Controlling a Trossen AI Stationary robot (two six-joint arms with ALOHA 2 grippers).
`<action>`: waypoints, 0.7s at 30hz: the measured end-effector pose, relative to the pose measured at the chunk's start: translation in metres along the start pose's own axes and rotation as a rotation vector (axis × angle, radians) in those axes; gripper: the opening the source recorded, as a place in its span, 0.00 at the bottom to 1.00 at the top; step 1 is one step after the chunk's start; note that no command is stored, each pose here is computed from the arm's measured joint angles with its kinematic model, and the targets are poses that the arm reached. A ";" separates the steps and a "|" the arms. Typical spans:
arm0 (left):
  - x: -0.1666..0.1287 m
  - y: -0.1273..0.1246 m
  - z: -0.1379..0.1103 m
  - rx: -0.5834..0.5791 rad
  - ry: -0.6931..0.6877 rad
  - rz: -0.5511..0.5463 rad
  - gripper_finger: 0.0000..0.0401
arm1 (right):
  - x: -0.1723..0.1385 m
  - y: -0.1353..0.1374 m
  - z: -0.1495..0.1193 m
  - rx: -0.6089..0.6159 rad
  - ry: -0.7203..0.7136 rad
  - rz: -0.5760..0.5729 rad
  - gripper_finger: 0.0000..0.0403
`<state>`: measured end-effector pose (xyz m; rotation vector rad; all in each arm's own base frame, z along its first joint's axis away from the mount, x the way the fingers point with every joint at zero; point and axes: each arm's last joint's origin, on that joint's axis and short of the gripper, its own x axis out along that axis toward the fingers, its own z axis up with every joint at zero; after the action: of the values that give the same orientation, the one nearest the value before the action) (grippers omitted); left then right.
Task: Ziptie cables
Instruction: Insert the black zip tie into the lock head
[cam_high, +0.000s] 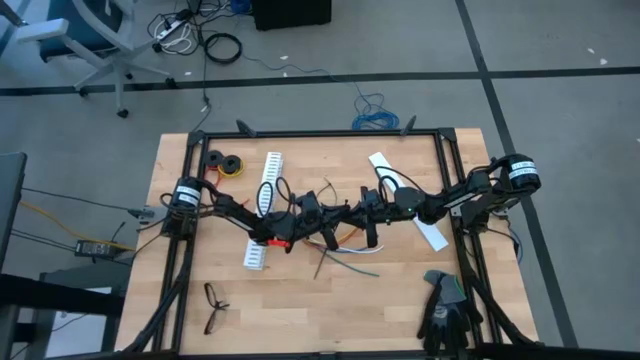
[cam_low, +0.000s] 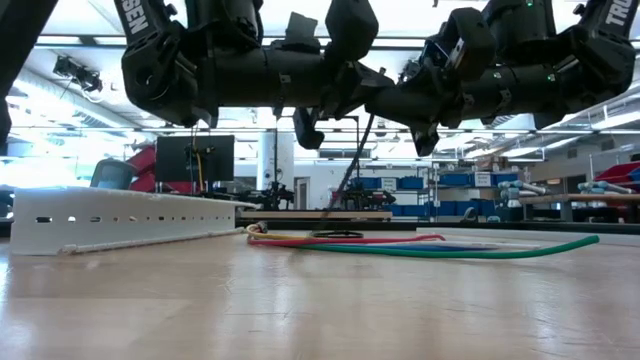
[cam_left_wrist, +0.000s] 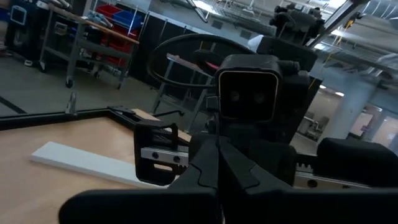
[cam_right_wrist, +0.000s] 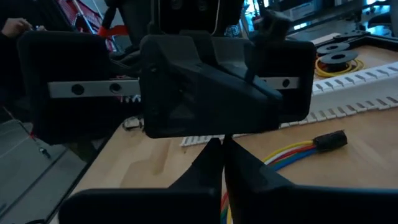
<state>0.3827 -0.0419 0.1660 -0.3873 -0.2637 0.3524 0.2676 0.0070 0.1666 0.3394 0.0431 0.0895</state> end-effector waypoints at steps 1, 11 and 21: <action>0.000 0.000 0.000 0.000 0.000 -0.001 0.01 | 0.000 0.000 0.000 0.001 0.002 0.003 0.01; -0.001 -0.002 -0.003 0.007 0.037 -0.050 0.05 | 0.000 0.000 -0.004 0.032 0.054 0.042 0.00; 0.001 0.001 -0.005 0.000 0.078 -0.085 0.05 | 0.000 0.001 -0.007 0.070 0.102 0.079 0.00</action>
<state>0.3848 -0.0421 0.1612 -0.3875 -0.2032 0.2536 0.2669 0.0099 0.1603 0.4064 0.1341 0.1842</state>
